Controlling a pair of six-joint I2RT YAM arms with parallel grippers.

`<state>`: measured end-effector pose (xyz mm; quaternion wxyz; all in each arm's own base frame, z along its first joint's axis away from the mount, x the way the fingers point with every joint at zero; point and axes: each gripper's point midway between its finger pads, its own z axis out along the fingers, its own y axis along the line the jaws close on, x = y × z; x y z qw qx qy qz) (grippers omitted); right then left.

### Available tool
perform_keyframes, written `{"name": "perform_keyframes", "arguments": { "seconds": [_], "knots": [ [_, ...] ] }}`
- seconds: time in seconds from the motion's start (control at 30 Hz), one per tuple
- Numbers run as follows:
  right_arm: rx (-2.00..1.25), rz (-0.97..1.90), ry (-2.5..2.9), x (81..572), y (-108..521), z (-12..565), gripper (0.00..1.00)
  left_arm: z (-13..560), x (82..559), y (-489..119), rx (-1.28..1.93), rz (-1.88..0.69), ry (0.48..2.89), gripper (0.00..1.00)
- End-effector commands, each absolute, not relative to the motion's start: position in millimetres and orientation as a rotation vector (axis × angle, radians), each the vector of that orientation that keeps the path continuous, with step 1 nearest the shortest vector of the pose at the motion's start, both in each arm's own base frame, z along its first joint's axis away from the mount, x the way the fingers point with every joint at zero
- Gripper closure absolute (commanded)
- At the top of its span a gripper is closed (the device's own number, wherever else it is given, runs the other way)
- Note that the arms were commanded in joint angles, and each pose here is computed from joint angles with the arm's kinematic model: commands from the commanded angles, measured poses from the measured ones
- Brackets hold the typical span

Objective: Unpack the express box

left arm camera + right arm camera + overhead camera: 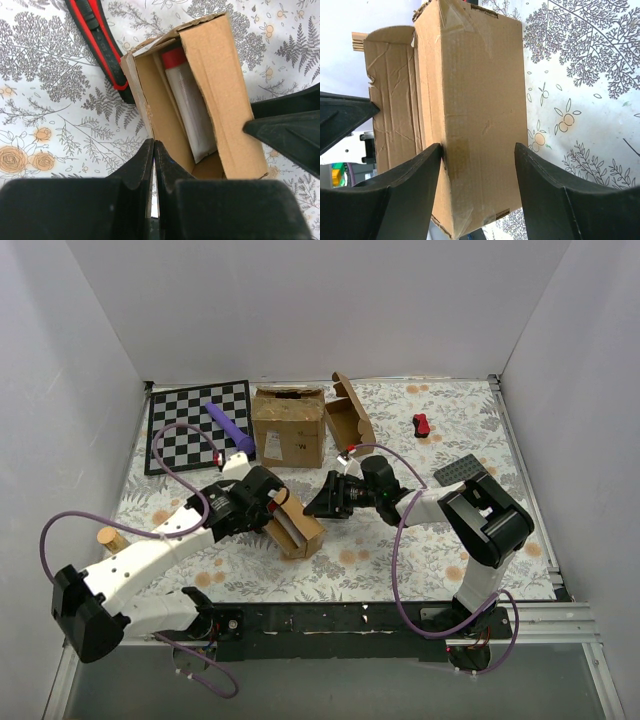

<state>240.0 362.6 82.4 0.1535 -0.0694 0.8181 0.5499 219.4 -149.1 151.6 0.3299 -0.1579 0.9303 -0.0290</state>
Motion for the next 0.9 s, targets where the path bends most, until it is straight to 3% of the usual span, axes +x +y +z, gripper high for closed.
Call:
{"name": "perform_keyframes", "arguments": {
  "seconds": [0.0, 0.33, 0.87],
  "knots": [
    [-0.233, 1.500, 2.333, 244.7, 356.6, 80.8, 0.32, 160.5, 218.6, -155.3, -0.478, -0.256, 2.348, 1.00],
    [-0.485, 1.432, 2.179, 248.5, 364.8, 130.4, 0.08, 175.0, 224.8, -160.1, -0.365, -0.335, 2.270, 1.00],
    [-0.452, 1.162, 2.140, 251.1, 328.5, 152.9, 0.06, 231.8, 243.8, -211.9, -0.037, -0.536, 2.176, 1.00]
  ]
}}
